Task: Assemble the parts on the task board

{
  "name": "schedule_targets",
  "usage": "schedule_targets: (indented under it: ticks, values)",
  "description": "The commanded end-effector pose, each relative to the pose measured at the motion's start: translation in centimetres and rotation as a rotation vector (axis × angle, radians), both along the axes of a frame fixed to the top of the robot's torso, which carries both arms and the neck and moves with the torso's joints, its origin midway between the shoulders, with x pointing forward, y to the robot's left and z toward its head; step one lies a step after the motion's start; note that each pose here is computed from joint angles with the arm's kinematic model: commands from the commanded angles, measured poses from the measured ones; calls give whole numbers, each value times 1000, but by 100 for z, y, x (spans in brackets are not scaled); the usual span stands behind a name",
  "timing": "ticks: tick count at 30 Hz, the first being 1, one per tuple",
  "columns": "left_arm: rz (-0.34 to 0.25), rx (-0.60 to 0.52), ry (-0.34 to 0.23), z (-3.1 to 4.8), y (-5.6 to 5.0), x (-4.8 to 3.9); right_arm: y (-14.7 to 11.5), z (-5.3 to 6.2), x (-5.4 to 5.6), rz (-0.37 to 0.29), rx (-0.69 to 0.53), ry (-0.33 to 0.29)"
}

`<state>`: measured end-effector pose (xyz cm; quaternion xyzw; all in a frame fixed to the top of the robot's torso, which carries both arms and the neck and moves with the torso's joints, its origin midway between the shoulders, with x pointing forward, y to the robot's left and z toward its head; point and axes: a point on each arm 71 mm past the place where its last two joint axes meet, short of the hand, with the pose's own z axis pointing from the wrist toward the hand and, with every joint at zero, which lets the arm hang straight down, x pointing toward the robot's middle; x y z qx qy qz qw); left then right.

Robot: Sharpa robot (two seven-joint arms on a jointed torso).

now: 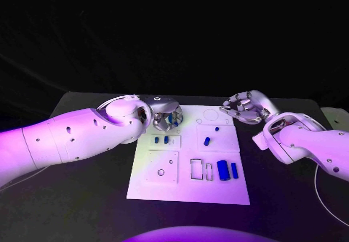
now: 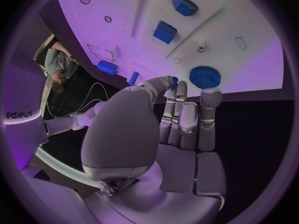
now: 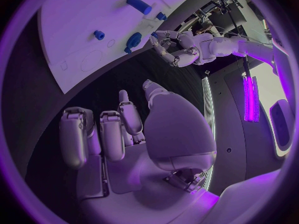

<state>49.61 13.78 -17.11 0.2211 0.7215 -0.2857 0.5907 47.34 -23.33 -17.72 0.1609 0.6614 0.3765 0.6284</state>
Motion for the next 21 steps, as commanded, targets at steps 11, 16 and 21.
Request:
schedule_targets:
  ticks: [11, 16, 21]
  values:
    - [35, 14, 48, -34, 221, 17, 7, -9, -10, 12, -6, -7]
    - [42, 17, 56, -71, 267, 20, 11, -15, -11, 13, -6, -6]
    - [53, 23, 62, -104, 308, 33, 11, -20, -11, 13, -6, -5]
